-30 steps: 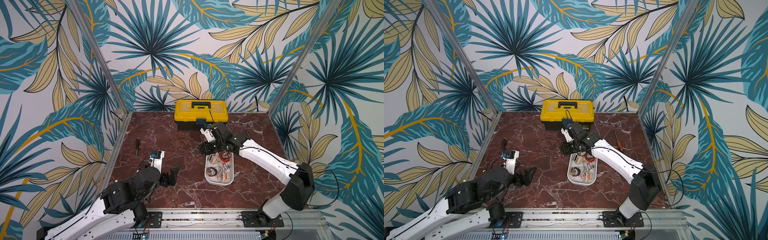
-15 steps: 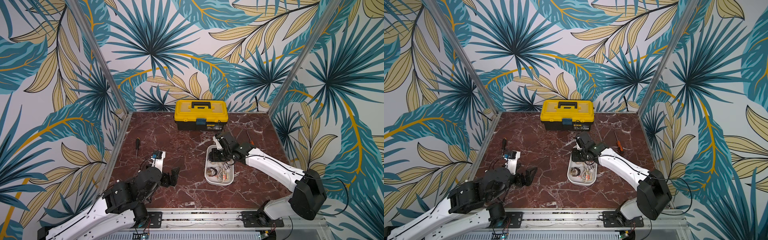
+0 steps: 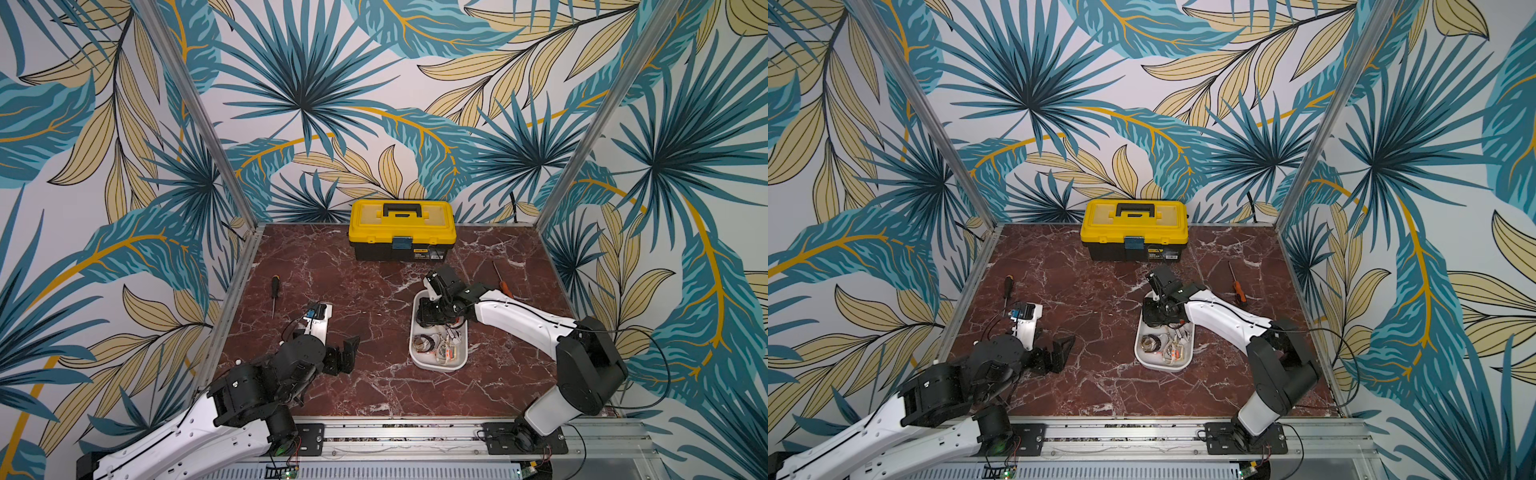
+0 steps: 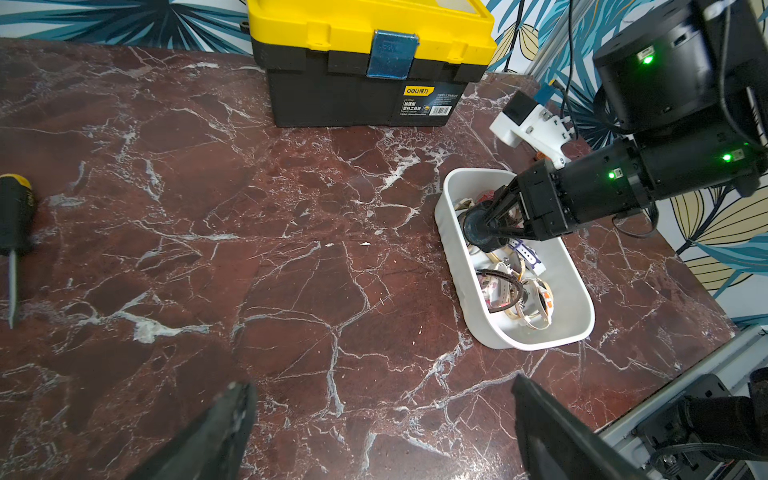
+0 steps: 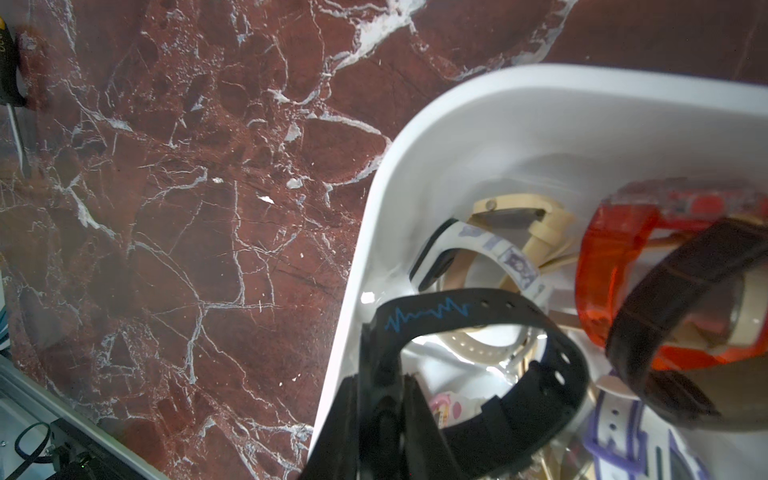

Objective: Put the watch into the storage box
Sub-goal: Place the watch in the storage box.

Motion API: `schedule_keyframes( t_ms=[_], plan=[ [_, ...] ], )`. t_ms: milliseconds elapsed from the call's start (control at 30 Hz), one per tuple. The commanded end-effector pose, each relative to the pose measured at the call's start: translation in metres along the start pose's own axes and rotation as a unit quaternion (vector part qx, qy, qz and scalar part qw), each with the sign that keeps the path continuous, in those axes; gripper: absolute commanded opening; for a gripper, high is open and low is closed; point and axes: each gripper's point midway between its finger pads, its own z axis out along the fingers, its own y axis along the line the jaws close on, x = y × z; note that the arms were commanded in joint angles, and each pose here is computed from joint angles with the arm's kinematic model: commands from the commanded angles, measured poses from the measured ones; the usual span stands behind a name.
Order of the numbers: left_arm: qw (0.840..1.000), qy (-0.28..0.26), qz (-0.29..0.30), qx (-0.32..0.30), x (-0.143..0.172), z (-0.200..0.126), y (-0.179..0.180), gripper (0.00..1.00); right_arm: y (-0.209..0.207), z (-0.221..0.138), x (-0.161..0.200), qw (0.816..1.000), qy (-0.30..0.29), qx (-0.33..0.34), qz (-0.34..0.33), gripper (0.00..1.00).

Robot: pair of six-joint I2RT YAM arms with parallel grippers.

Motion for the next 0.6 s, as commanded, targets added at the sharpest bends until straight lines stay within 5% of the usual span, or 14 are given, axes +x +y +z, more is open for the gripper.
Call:
schedule_keyframes(
  t_ms=[0, 333, 567],
  plan=[
    [1.0, 0.002, 0.0, -0.008, 0.006, 0.006, 0.004, 1.0, 0.001, 0.007, 0.0, 1.0, 0.005, -0.005, 0.012, 0.13],
    [1.0, 0.007, 0.0, -0.01, 0.013, 0.011, 0.005, 1.0, -0.002, 0.021, 0.009, 0.999, 0.026, 0.005, 0.024, 0.14],
    [1.0, 0.013, 0.0, -0.013, 0.016, 0.013, 0.007, 1.0, -0.002, 0.009, 0.005, 1.0, 0.013, 0.008, 0.024, 0.35]
  ],
)
